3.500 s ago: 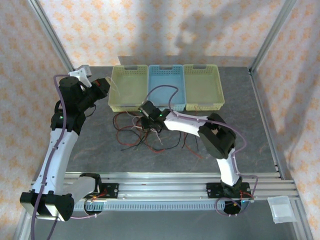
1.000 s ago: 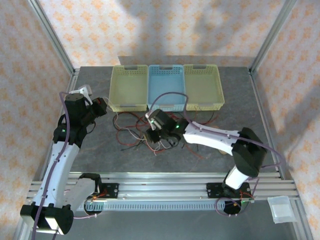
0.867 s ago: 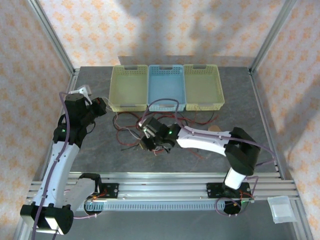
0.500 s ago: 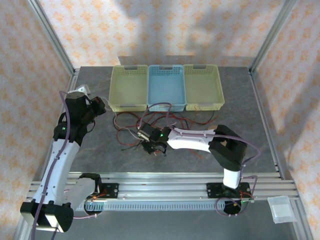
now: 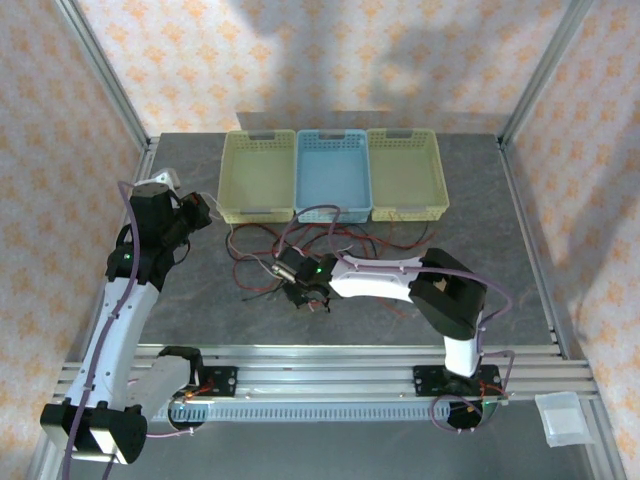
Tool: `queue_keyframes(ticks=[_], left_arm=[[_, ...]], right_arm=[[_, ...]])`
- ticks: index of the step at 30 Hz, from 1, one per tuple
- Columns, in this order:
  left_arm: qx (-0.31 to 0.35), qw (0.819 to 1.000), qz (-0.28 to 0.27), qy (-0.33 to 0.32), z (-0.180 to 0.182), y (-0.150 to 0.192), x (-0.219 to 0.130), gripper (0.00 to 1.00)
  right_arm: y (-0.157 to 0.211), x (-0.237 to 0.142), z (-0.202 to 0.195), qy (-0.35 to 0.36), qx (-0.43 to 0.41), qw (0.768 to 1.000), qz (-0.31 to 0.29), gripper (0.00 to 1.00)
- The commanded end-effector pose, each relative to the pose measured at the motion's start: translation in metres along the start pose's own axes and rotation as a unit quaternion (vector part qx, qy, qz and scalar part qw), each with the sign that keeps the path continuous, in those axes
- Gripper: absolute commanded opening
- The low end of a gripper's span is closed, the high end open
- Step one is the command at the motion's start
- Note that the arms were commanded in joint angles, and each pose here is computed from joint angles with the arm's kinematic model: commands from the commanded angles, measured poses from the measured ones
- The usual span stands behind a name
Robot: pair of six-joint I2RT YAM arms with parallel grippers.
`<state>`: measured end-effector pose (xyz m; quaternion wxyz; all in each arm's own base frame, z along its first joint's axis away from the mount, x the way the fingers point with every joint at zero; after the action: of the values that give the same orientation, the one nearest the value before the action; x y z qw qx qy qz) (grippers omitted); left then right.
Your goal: Untangle the cables
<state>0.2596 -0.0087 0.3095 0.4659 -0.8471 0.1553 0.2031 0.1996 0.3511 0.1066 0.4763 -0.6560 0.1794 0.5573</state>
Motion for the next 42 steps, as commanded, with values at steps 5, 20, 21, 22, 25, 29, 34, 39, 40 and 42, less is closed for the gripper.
queue_keyframes(ticks=[5,20,21,22,25,29,34,39,40,42], left_arm=[[0.000,1.000,-0.015,-0.004,-0.004,-0.009,-0.005,0.00],[-0.008,0.992,-0.081,-0.091,-0.001,-0.044,-0.026,0.00],[-0.009,0.992,-0.089,-0.092,-0.002,-0.048,-0.029,0.00],[-0.010,0.991,-0.096,-0.093,-0.003,-0.051,-0.032,0.00],[-0.013,0.989,-0.115,-0.094,-0.007,-0.061,-0.041,0.00],[-0.016,0.984,-0.144,-0.105,-0.010,-0.073,-0.054,0.00],[-0.019,0.976,-0.169,-0.135,-0.008,-0.083,-0.067,0.00],[-0.025,0.966,-0.181,-0.183,0.002,-0.082,-0.074,0.00],[-0.026,0.964,-0.181,-0.193,0.005,-0.081,-0.074,0.00],[-0.030,0.958,-0.185,-0.218,0.011,-0.080,-0.077,0.00]], right_arm=[[-0.011,-0.018,-0.003,0.013,0.012,1.000,-0.026,0.07],[-0.060,-0.157,-0.038,-0.049,0.072,0.981,-0.175,0.00],[-0.063,-0.168,-0.043,-0.060,0.079,0.977,-0.189,0.00],[-0.067,-0.178,-0.046,-0.070,0.085,0.973,-0.203,0.00],[-0.072,-0.205,-0.057,-0.094,0.096,0.962,-0.237,0.00],[-0.077,-0.232,-0.079,-0.081,0.117,0.953,-0.269,0.00],[-0.075,-0.251,-0.112,-0.013,0.150,0.940,-0.305,0.00],[-0.064,-0.252,-0.152,0.060,0.217,0.921,-0.319,0.00],[-0.062,-0.252,-0.160,0.076,0.231,0.916,-0.319,0.00],[-0.056,-0.248,-0.177,0.109,0.268,0.905,-0.313,0.00]])
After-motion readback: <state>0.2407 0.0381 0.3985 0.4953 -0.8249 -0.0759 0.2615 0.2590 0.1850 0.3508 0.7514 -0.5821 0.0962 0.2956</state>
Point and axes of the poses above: each hand's point on the last joint's axis, 136 mm out from that joint toward the fingers, its own x axis out along the fingers, its own z axis along the line the jaws close on, y = z × x, the point moved 7 cm from there along -x, back along the fingers, and after that the axes turned 1 degree about x, right-handed, at the moved point
